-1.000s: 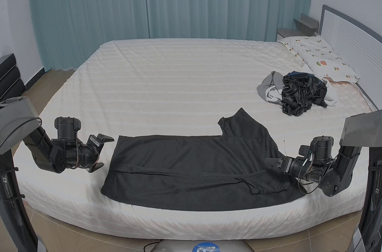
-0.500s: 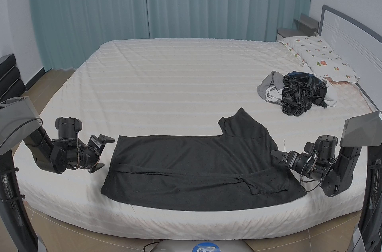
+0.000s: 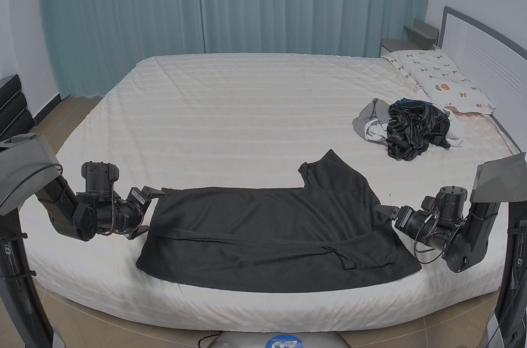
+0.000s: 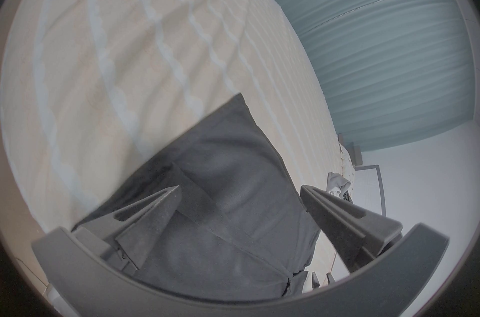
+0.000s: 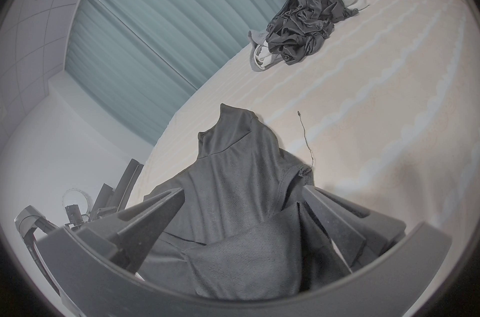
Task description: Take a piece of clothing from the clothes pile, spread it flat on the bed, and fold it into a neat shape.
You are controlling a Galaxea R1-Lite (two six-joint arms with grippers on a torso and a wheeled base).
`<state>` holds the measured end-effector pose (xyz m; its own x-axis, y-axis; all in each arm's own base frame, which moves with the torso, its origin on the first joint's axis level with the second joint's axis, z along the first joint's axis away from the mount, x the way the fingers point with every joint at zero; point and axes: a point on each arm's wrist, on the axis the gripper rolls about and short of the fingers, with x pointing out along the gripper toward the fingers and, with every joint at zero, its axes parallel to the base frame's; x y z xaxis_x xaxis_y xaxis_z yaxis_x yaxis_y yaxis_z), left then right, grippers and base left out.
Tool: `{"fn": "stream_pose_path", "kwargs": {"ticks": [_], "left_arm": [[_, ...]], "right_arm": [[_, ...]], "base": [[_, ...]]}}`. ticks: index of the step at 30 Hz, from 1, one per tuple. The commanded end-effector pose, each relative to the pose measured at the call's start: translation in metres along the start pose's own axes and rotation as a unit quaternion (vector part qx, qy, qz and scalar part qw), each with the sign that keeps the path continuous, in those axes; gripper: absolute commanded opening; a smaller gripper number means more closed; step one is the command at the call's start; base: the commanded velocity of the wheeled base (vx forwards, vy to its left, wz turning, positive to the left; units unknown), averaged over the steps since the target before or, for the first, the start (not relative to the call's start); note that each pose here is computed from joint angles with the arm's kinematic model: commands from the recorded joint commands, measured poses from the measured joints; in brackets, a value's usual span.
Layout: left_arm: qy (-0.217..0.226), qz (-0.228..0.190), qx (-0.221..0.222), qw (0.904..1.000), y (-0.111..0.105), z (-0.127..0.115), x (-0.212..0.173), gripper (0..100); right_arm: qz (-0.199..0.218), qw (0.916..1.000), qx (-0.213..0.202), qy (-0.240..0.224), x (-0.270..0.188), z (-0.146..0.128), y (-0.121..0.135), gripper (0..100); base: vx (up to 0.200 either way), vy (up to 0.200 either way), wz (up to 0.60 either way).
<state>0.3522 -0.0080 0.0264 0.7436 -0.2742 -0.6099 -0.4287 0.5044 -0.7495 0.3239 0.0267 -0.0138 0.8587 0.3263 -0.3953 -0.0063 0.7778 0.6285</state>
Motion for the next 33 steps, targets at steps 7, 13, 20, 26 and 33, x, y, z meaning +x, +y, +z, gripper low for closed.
{"fn": "stream_pose_path", "kwargs": {"ticks": [7, 13, 20, 26, 33], "left_arm": [[-0.016, 0.003, -0.001, 0.9999, -0.002, 0.003, 0.0, 100], [-0.034, -0.009, -0.004, 0.9994, -0.001, 0.008, -0.002, 100], [-0.047, -0.017, -0.007, 0.9988, -0.003, 0.011, -0.002, 100], [-0.072, -0.015, -0.003, 0.9973, -0.002, 0.023, -0.005, 100], [-0.108, -0.012, 0.096, 0.9894, 0.002, 0.058, 0.016, 100]], "right_arm": [[0.0, 1.0, 0.0, 0.0, 0.0, 0.0, 0.0, 100], [0.0, 1.0, 0.0, 0.0, 0.0, -0.001, 0.001, 100], [0.002, 1.0, -0.002, 0.005, -0.002, -0.004, 0.002, 100], [0.01, 0.9999, -0.005, -0.003, -0.005, -0.007, 0.003, 100], [0.011, 0.9999, -0.007, 0.01, -0.005, -0.014, 0.005, 100]], "base": [[0.0, 0.0, 0.0], [0.133, 0.0, 0.0], [0.057, 0.0, 0.0], [0.0, 0.0, 0.0], [0.0, 0.0, 0.0]]}}
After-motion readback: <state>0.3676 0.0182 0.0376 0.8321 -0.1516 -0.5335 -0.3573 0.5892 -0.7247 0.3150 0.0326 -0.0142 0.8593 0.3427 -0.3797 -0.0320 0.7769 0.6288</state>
